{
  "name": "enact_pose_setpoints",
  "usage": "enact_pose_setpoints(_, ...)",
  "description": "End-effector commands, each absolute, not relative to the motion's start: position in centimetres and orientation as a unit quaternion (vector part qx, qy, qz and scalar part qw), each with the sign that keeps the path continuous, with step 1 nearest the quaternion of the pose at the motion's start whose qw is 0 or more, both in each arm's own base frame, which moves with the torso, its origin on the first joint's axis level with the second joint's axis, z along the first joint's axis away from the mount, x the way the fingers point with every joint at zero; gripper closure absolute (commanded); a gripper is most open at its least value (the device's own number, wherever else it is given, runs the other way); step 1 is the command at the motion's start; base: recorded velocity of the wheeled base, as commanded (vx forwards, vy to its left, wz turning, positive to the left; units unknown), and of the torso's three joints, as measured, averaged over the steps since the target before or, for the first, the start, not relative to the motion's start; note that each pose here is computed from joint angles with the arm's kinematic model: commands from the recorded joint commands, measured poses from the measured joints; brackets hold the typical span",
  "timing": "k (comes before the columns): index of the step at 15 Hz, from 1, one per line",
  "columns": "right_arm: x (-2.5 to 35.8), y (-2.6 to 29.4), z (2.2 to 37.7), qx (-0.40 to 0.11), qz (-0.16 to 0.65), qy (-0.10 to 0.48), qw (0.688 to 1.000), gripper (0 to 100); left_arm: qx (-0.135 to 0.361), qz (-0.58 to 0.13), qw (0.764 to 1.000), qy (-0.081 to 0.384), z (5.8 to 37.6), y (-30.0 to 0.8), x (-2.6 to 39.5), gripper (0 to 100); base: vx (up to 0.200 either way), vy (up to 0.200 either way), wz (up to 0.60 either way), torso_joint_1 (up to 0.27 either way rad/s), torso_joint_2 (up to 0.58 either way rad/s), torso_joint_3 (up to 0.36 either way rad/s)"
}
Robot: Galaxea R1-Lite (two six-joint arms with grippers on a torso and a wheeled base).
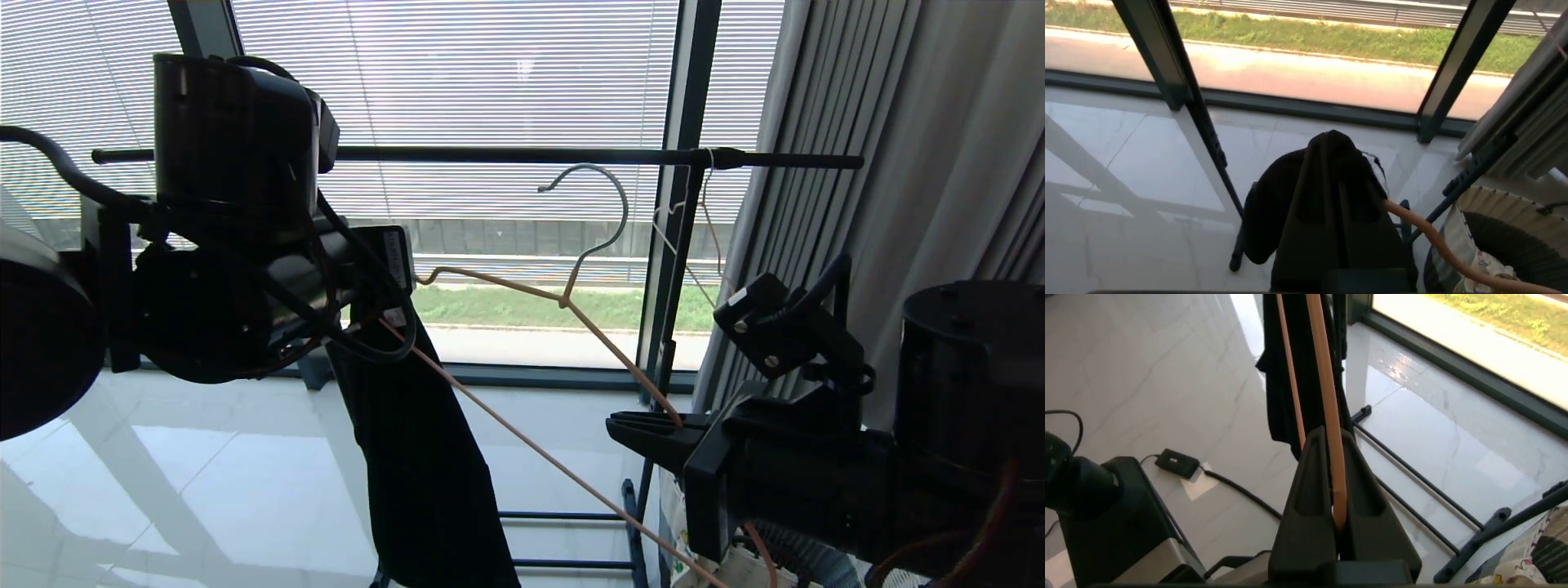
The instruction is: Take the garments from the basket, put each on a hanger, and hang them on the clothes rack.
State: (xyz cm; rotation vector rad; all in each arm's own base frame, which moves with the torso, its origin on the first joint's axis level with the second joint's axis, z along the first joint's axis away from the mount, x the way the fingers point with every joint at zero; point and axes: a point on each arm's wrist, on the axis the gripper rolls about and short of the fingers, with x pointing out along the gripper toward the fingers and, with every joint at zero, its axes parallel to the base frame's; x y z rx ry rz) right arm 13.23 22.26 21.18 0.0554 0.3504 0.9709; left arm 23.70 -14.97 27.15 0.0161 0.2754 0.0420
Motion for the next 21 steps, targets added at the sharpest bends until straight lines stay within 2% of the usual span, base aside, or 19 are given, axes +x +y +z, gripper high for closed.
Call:
enact_pose_setpoints(1, 13.9, 23.3, 20.8, 0.023, 0.463, 0.174, 0.869, 100, 0.007, 0.012, 0.991, 0.135, 27.3, -15.3, 23.2, 100, 0.0, 0.0, 0.0, 0.0, 0.0, 0.0)
enact_pose_setpoints(6, 14.4, 24.0, 20.3, 0.016, 0.445, 0.179, 0.877, 100, -0.002, 0.015, 0.991, 0.133, 27.5, -15.1, 23.1, 100, 0.0, 0.0, 0.0, 0.0, 0.0, 0.0)
enact_pose_setpoints(8, 14.2, 23.4, 20.2, 0.016, 0.425, 0.177, 0.888, 100, 0.0, 0.072, 0.989, 0.13, 27.3, -13.7, 24.3, 100, 0.0, 0.0, 0.0, 0.0, 0.0, 0.0)
enact_pose_setpoints(10, 14.0, 22.8, 20.4, 0.017, 0.416, 0.173, 0.893, 100, 0.001, 0.094, 0.987, 0.13, 27.2, -13.0, 24.6, 100, 0.0, 0.0, 0.0, 0.0, 0.0, 0.0)
enact_pose_setpoints(13, 14.3, 22.6, 20.4, 0.016, 0.391, 0.169, 0.905, 100, 0.002, 0.096, 0.987, 0.131, 27.1, -13.1, 24.7, 100, 0.0, 0.0, 0.0, 0.0, 0.0, 0.0)
enact_pose_setpoints(21, 14.2, 23.9, 20.1, 0.017, 0.405, 0.162, 0.9, 100, 0.01, 0.043, 0.99, 0.131, 27.1, -15.6, 23.1, 100, 0.0, 0.0, 0.0, 0.0, 0.0, 0.0)
